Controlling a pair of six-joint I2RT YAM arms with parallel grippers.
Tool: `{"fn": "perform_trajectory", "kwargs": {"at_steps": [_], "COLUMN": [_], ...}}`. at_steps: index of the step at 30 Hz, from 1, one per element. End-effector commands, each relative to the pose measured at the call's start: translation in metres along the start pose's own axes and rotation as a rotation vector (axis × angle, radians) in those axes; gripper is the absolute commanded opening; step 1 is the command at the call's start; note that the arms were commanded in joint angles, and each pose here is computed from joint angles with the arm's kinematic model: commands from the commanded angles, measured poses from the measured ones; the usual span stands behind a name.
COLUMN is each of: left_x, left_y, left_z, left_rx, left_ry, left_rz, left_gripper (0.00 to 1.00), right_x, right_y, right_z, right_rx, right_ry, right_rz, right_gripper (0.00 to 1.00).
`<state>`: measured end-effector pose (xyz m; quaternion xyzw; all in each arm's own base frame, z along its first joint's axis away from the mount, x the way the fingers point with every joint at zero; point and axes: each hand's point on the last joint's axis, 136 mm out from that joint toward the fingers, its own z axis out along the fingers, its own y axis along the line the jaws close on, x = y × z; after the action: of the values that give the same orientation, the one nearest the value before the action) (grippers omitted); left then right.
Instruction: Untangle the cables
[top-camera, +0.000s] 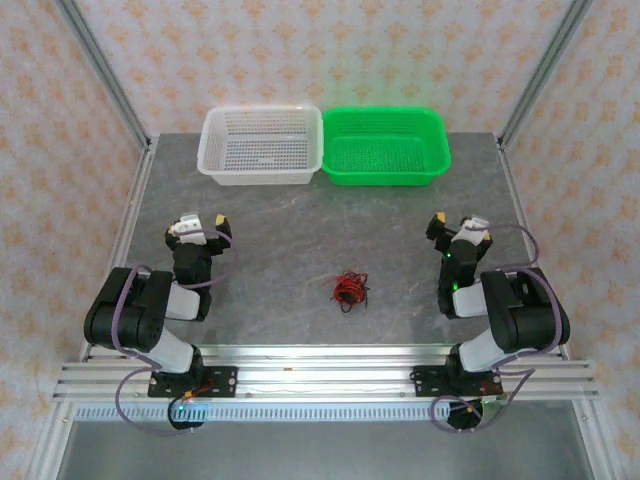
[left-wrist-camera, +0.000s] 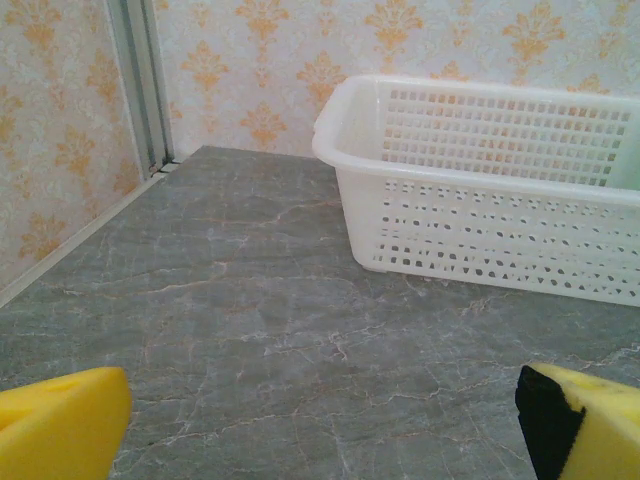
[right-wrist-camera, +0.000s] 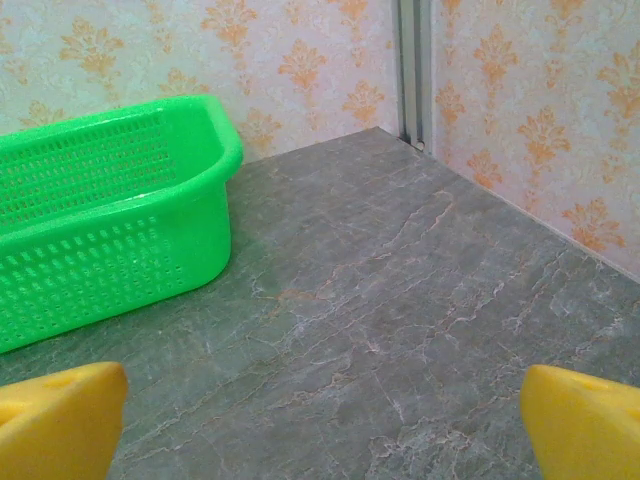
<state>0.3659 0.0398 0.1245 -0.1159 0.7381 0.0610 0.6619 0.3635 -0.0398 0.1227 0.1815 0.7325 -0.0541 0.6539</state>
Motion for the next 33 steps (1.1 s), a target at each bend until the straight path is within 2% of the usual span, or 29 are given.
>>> {"fn": "perform_trajectory", "kwargs": {"at_steps": [1,33], "left_x": [-0.0094,-0.0096], "left_y": [-0.0036,-0.0029], "left_z": [0.0023,0.0036], "left_rx": [0.02,0.014], "left_ry": [-0.03,-0.028], "left_rz": [0.004,0.0], "left_gripper": [1.0,1.0], "right_x": [-0.0061,-0.0063], "right_y": [-0.0026,-0.0024], "right_z": [-0.002,-0.0017], "right_rx": [0.015,0.013], "right_ry": [-0.032,-0.032], "right_rz": [0.016,0.018], "right_gripper": [1.0,1.0]}}
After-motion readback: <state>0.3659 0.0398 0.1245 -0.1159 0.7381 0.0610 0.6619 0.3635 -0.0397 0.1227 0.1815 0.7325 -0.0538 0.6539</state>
